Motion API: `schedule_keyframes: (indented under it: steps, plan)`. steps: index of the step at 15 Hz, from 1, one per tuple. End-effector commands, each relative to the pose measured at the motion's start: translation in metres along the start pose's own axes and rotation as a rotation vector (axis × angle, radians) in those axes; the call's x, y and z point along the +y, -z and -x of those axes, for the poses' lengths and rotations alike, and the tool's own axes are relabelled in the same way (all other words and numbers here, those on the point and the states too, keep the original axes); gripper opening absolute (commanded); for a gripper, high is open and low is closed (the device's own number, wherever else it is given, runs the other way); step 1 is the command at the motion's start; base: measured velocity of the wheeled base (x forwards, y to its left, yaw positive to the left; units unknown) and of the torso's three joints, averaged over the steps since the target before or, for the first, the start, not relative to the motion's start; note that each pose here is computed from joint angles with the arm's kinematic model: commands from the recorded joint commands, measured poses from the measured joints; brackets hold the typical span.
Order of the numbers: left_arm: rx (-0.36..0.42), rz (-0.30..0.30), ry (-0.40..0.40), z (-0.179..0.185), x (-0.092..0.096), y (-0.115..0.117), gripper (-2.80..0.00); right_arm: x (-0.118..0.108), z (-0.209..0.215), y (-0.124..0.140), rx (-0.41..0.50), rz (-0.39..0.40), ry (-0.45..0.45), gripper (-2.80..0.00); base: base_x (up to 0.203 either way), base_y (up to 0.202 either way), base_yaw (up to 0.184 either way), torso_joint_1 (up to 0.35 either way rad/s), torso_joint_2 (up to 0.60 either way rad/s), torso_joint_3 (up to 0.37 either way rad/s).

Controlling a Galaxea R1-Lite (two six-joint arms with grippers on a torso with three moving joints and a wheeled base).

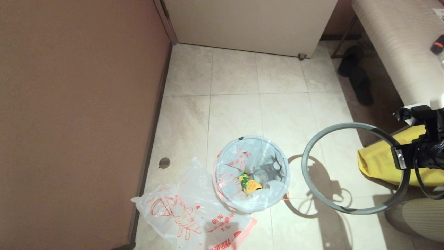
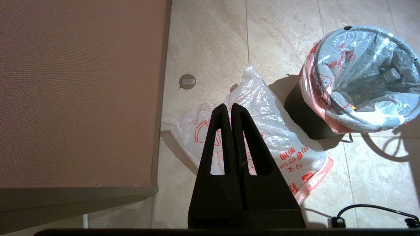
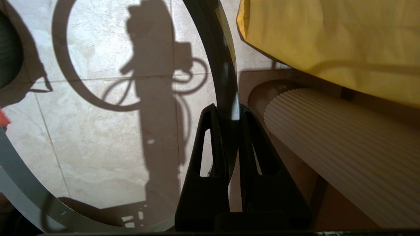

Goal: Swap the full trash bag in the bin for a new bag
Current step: Place the trash can ring on the floor, then place the trash bag on the floor

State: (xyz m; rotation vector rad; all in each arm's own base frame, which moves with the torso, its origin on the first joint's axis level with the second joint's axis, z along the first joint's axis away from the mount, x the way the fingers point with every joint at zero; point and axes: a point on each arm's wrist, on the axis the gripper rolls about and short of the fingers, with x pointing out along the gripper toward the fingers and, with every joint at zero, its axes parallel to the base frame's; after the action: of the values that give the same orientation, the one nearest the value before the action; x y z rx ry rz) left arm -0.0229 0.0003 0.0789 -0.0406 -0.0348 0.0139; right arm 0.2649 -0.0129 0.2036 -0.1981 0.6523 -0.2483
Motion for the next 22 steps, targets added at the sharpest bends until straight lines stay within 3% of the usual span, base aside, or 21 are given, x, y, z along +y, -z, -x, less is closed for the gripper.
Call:
schedule_keyframes:
  steps: [1, 7, 10, 11, 16, 17, 20, 22]
  plan:
    - [0.001, 0.001, -0.001, 0.0, 0.0, 0.0, -2.8, -0.009, -0.052, 0.016, 0.073, -0.031, 0.031, -2.8, 0.0, 0.0, 0.0, 0.0, 0.0, 0.0]
    - [0.001, 0.001, -0.001, 0.0, 0.0, 0.0, -2.8, 0.0, -0.157, 0.052, 0.119, -0.045, 0.037, -2.8, 0.0, 0.0, 0.0, 0.0, 0.0, 0.0]
    - [-0.001, 0.001, -0.001, 0.0, 0.0, 0.0, -2.8, -0.001, -0.186, 0.064, 0.117, -0.045, 0.048, -2.8, 0.0, 0.0, 0.0, 0.0, 0.0, 0.0]
    - [0.001, 0.001, -0.001, 0.0, 0.0, 0.0, -2.8, -0.004, -0.188, 0.065, 0.117, -0.038, 0.041, 0.0, 0.0, 0.0, 0.0, 0.0, 0.0, 0.0]
    - [0.001, 0.001, -0.001, 0.0, 0.0, 0.0, -2.8, -0.023, -0.18, 0.055, 0.04, -0.096, 0.066, 0.0, 0.0, 0.0, 0.0, 0.0, 0.0, 0.0]
    - [0.001, 0.001, -0.001, 0.0, 0.0, 0.0, -2.8, -0.024, -0.17, 0.052, 0.025, -0.157, 0.062, 0.0, 0.0, 0.0, 0.0, 0.0, 0.0, 0.0]
    - [0.0, 0.001, -0.001, 0.0, 0.0, 0.0, -2.8, -0.004, -0.152, 0.063, 0.058, -0.306, -0.051, 0.0, 0.0, 0.0, 0.0, 0.0, 0.0, 0.0]
    - [0.001, 0.001, -0.001, 0.0, 0.0, 0.0, -2.8, 0.019, -0.148, 0.066, 0.079, -0.347, -0.111, 0.0, 0.0, 0.0, 0.0, 0.0, 0.0, 0.0]
